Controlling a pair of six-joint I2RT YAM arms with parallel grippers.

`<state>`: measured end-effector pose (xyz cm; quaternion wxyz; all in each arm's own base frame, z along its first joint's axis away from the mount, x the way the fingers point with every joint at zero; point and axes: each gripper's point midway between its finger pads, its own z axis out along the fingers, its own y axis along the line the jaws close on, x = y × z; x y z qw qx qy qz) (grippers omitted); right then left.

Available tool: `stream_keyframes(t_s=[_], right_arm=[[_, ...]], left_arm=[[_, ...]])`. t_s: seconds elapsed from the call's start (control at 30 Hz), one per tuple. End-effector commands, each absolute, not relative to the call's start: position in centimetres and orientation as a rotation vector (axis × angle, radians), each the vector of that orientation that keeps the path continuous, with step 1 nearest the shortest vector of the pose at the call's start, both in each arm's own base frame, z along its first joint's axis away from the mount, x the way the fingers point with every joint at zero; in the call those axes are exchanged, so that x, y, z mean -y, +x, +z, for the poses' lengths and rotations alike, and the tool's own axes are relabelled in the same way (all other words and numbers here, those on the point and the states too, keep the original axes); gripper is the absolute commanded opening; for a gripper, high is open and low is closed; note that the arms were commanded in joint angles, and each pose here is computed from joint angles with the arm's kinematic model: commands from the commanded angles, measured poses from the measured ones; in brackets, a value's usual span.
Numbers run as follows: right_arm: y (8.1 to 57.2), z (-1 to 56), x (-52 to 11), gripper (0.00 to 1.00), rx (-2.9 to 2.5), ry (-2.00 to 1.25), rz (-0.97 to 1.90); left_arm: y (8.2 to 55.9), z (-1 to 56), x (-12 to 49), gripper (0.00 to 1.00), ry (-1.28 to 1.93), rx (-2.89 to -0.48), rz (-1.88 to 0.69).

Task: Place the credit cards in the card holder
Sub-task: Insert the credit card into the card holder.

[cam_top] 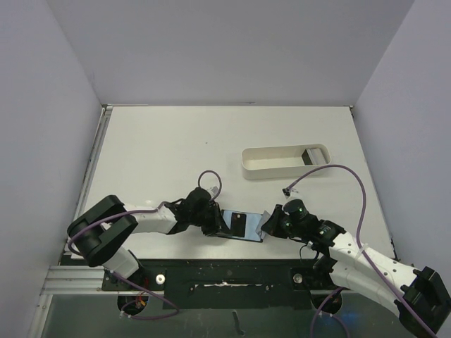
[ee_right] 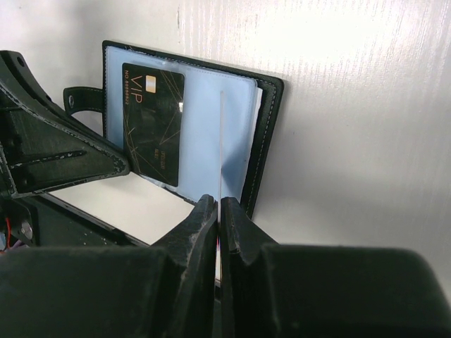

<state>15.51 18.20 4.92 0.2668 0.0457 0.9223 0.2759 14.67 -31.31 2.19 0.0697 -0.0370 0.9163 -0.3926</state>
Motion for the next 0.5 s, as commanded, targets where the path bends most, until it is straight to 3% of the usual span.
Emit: stream_keyframes(t_s=[0.0, 0.47], right_arm=[[16.43, 5.84, -18.23, 0.00, -2.441, 0.150, 0.748], [16.57, 6.34, -17.85, 0.00, -2.445, 0.150, 0.713]], left_arm=[[14.80, 1.73, 31.68, 0.00, -0.061, -2.774, -1.147], [15.19, 1.48, 31.78, 0.00, -0.079, -2.785, -1.115]])
